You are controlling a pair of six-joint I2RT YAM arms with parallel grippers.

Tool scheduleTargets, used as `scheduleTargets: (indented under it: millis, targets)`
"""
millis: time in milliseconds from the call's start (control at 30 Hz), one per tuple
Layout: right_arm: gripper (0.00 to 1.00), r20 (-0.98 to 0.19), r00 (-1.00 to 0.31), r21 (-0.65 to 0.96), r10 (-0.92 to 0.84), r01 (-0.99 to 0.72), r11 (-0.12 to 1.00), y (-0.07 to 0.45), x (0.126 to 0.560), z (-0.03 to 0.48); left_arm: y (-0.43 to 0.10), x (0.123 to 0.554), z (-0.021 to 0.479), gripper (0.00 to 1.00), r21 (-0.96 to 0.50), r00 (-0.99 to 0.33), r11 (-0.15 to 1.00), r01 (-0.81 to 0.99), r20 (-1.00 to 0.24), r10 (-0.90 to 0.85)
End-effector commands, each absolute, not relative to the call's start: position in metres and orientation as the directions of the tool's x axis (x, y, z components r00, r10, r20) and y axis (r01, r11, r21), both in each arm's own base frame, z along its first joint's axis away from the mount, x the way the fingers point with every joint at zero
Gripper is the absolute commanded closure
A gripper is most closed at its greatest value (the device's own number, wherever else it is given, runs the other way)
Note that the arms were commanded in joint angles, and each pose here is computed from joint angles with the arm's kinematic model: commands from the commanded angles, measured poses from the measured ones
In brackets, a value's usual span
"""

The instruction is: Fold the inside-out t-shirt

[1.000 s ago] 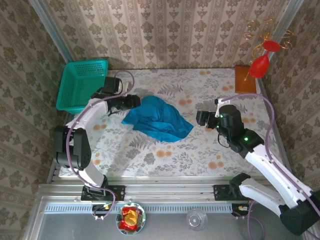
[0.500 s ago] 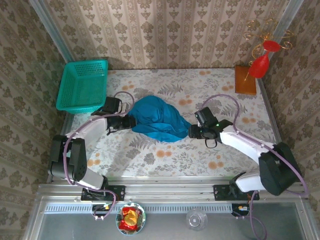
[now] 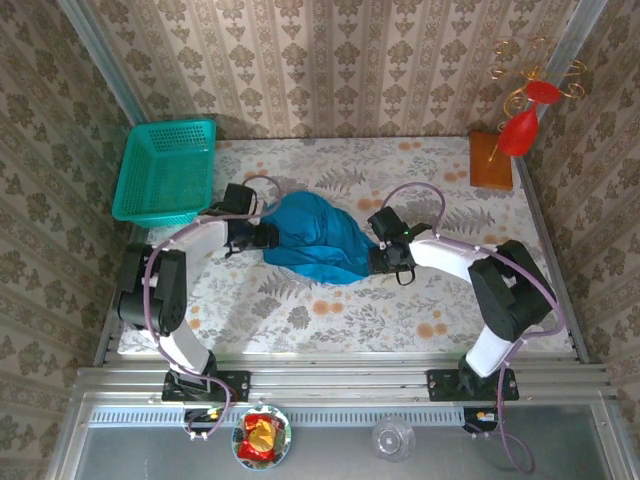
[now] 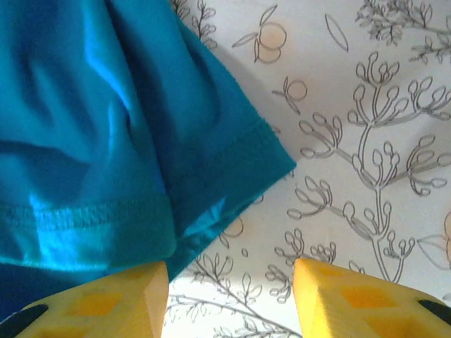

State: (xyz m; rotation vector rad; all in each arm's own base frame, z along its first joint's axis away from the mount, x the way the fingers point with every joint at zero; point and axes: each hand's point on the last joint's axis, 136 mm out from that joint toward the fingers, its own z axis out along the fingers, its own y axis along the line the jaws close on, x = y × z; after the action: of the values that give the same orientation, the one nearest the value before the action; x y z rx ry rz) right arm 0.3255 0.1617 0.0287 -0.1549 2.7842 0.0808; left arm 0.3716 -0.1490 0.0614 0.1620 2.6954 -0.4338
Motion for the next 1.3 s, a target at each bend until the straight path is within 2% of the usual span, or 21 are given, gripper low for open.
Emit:
scheduleTargets:
  millis: [0,200,367,533,700,767,867,900,967,1067,1100,1133,1167,1267]
  targets:
    - [0.48,-0.334,-0.93,-0.049,-0.15,-0.142,0.989,0.156,0.334,0.027,-0.14,0.386,0.066,0.46,-0.236,-0.906,0.954,0.182,-0.417,0.07]
    - [0.53,-0.32,-0.93,-0.139,-0.179,-0.141,0.98,0.148,0.349,0.017,-0.129,0.403,0.066,0.47,-0.249,-0.91,0.955,0.159,-0.412,0.044]
    - [0.6,-0.32,-0.933,-0.098,-0.166,-0.142,0.985,0.154,0.353,0.012,-0.132,0.407,0.066,0.51,-0.33,-0.916,0.932,0.147,-0.402,0.002]
    - [0.73,-0.356,-0.922,-0.048,-0.151,-0.143,0.989,0.162,0.355,0.017,-0.139,0.411,0.075,0.63,-0.507,-0.906,0.853,0.123,-0.409,-0.112]
    - [0.88,-0.4,-0.905,-0.03,-0.148,-0.148,0.988,0.164,0.359,0.036,-0.136,0.412,0.09,0.71,-0.548,-0.887,0.827,0.127,-0.437,-0.153]
    - [1.0,-0.418,-0.895,-0.013,-0.154,-0.164,0.986,0.168,0.36,0.045,-0.136,0.414,0.096,0.78,-0.555,-0.883,0.82,0.138,-0.445,-0.152]
    - [1.0,-0.45,-0.88,0.012,-0.152,-0.176,0.984,0.172,0.363,0.061,-0.135,0.414,0.102,0.8,-0.546,-0.879,0.825,0.144,-0.454,-0.147]
    - [1.0,-0.461,-0.875,0.018,-0.147,-0.174,0.984,0.172,0.363,0.067,-0.133,0.414,0.103,0.77,-0.536,-0.877,0.832,0.142,-0.458,-0.146]
    - [1.0,-0.479,-0.867,0.025,-0.136,-0.168,0.985,0.172,0.364,0.075,-0.128,0.414,0.103,0.63,-0.509,-0.874,0.851,0.131,-0.464,-0.143]
    - [1.0,-0.477,-0.87,0.023,-0.124,-0.154,0.988,0.168,0.366,0.083,-0.126,0.414,0.1,0.59,-0.494,-0.881,0.86,0.127,-0.455,-0.132]
    - [0.95,-0.471,-0.873,0.02,-0.125,-0.152,0.988,0.168,0.365,0.084,-0.126,0.414,0.099,0.58,-0.496,-0.883,0.859,0.127,-0.451,-0.13]
    - [0.8,-0.46,-0.879,0.018,-0.125,-0.151,0.988,0.167,0.365,0.084,-0.127,0.415,0.098,0.58,-0.499,-0.885,0.857,0.127,-0.447,-0.129]
    - [0.72,-0.445,-0.887,0.016,-0.126,-0.148,0.989,0.166,0.365,0.082,-0.127,0.415,0.097,0.57,-0.498,-0.888,0.858,0.125,-0.442,-0.127]
    - [0.63,-0.392,-0.91,-0.009,-0.132,-0.14,0.99,0.162,0.363,0.077,-0.127,0.415,0.089,0.53,-0.494,-0.898,0.862,0.116,-0.422,-0.121]
